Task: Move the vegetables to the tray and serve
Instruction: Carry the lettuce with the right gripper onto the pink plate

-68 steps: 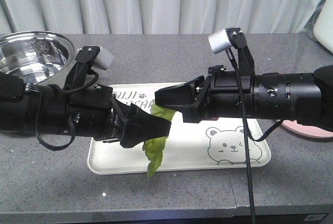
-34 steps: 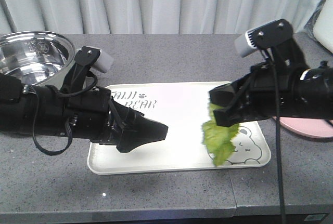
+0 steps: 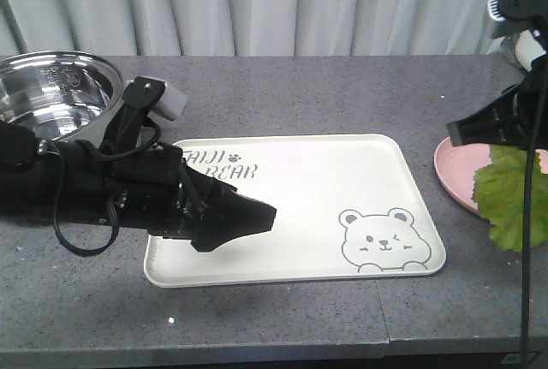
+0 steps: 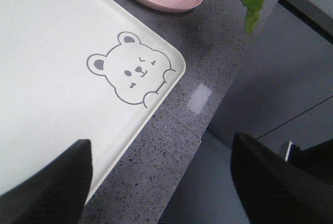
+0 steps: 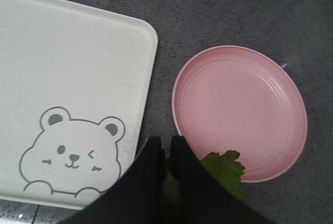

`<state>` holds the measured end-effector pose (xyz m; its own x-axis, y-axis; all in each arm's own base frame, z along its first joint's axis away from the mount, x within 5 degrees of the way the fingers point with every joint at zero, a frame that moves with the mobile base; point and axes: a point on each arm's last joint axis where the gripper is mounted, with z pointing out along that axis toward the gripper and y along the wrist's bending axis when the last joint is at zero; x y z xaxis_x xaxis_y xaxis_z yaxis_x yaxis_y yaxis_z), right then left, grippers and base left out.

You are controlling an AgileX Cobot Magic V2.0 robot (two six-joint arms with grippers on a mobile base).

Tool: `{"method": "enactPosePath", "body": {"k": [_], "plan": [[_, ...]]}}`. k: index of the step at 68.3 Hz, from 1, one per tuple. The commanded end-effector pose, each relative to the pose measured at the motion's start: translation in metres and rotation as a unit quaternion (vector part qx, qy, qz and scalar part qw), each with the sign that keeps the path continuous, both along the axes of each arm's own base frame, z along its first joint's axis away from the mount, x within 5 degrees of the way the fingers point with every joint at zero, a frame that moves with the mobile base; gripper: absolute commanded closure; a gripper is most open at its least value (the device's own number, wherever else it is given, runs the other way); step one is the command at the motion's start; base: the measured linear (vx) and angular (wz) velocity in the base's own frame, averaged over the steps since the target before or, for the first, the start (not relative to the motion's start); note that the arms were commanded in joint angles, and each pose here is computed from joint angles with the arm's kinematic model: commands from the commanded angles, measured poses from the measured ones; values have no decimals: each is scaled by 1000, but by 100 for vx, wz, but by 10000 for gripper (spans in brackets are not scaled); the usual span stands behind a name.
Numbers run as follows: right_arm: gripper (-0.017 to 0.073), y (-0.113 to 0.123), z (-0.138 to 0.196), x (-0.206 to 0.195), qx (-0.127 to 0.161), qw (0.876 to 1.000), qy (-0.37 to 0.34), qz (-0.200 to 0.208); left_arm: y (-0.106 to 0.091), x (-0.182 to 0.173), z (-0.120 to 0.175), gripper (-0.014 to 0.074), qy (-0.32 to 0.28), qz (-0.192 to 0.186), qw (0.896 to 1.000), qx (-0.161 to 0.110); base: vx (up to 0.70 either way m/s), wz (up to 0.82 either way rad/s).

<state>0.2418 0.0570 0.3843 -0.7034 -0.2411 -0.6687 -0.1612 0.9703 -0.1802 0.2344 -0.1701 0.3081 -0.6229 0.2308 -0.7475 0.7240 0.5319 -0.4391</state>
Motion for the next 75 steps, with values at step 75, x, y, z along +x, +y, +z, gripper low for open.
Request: {"method": "enactPosePath", "body": {"k": [75], "plan": [[458, -102, -89, 165, 24, 996, 31, -83, 0, -3, 21, 55, -19, 7, 999, -34, 0, 0]]}}
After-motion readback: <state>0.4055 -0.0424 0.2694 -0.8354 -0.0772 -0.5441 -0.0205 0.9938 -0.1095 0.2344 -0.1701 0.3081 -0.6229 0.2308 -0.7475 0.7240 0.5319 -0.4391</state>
